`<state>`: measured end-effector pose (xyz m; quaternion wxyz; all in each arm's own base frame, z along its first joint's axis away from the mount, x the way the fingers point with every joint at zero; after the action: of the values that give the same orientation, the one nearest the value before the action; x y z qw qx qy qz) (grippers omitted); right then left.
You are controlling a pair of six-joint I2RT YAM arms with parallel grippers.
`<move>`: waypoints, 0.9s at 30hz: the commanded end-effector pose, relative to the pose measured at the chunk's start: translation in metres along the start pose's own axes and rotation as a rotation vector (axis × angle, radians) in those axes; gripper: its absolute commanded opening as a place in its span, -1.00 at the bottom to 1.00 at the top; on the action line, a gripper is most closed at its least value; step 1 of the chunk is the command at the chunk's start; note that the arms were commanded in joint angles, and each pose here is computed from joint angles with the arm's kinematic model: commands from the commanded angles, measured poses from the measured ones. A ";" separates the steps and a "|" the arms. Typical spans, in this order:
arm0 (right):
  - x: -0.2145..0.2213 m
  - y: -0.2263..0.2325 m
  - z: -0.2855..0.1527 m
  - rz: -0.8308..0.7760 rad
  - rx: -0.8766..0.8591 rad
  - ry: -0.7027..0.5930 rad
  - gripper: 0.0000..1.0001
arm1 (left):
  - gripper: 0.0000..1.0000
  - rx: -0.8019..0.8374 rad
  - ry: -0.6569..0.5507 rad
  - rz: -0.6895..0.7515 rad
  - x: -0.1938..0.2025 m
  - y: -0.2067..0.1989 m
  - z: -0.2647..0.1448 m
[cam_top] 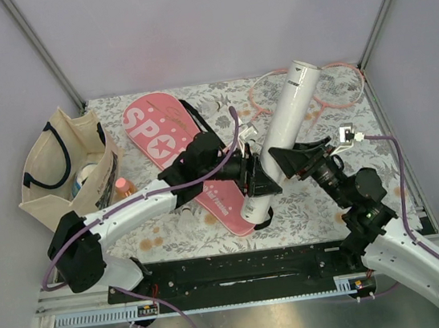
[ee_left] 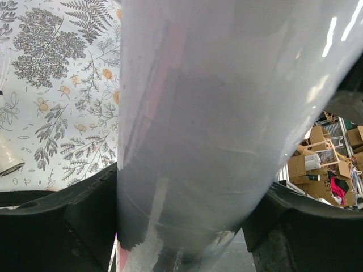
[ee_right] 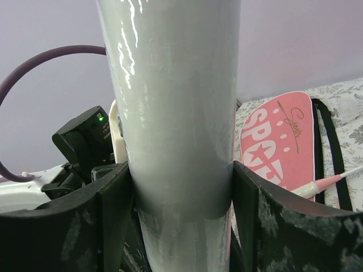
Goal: Pack up the badminton gear
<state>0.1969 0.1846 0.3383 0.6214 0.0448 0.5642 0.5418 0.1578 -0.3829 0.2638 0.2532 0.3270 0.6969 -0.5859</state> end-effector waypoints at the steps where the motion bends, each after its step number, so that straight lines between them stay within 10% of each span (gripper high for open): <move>1: -0.013 0.006 -0.002 -0.010 -0.006 -0.053 0.33 | 0.46 0.020 -0.065 0.073 -0.016 -0.014 -0.009; 8: -0.004 -0.012 -0.007 0.001 0.054 -0.051 0.44 | 0.05 -0.014 -0.117 0.082 -0.021 -0.013 -0.023; 15: -0.005 -0.015 -0.008 -0.036 0.094 -0.026 0.85 | -0.05 -0.061 -0.125 0.064 -0.024 -0.005 -0.039; 27: 0.024 -0.059 -0.030 -0.164 0.359 0.218 0.85 | -0.17 -0.258 -0.222 0.115 -0.042 0.013 -0.109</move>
<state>0.1994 0.1707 0.2922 0.6025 0.0468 0.6573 0.4503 0.1936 -0.3026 0.2760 0.3305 0.2544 0.7363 -0.5329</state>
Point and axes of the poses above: each gripper's point midway between its finger pads, its own z axis out along the fingers, its own y axis along the line the jaws close on, x = y × z, the point moved 2 cm from there along -z, back along the fingers, and after that the axes turned 1 degree about z, right-handed, at the moved point
